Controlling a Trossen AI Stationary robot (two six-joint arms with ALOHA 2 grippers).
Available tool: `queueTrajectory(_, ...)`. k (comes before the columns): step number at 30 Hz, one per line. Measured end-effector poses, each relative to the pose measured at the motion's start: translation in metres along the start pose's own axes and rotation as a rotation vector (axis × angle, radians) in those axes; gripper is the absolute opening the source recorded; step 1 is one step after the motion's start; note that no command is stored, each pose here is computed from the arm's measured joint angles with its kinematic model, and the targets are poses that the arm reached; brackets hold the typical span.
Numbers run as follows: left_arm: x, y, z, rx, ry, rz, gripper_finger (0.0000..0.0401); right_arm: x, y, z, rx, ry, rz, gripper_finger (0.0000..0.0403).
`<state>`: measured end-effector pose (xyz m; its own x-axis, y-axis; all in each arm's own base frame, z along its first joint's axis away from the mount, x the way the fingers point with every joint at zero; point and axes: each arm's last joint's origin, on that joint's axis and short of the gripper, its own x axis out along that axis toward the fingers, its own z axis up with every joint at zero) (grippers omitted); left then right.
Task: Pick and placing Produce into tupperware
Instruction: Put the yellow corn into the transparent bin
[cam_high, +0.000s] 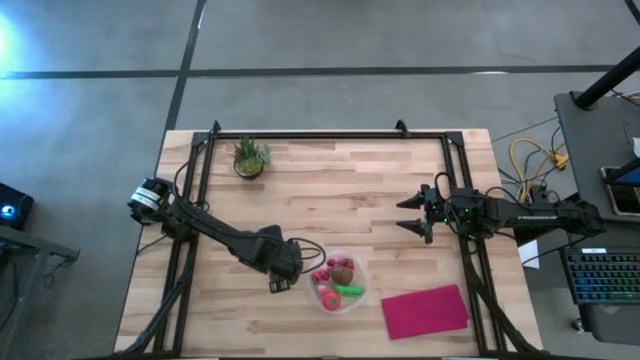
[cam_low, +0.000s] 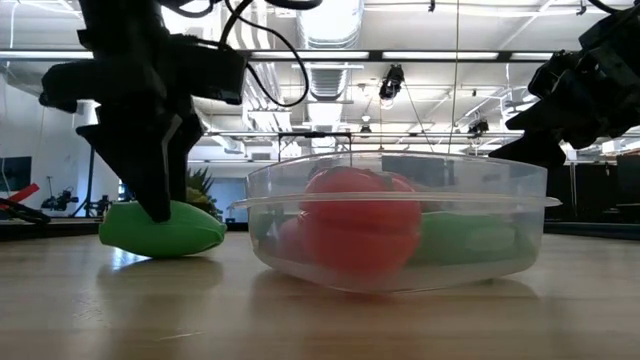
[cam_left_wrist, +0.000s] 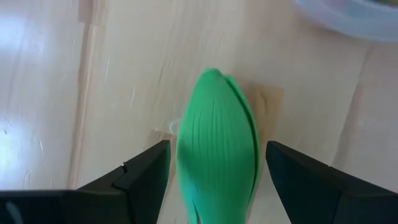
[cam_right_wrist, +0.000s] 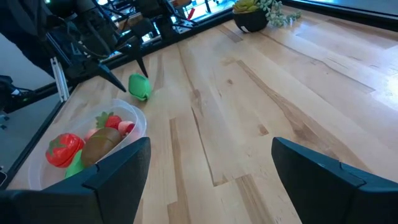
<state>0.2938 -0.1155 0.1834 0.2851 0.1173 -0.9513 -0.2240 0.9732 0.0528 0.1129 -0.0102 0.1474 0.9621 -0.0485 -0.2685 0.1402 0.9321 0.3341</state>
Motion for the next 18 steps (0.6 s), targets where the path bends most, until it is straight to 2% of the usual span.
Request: queueTrajectory(18,0.0081,0.0013,-0.0032,-0.007,-0.030,0.006,0.0250,0.0000,-0.0001,-0.0001,0.000,0.000,0.000,0.0327)
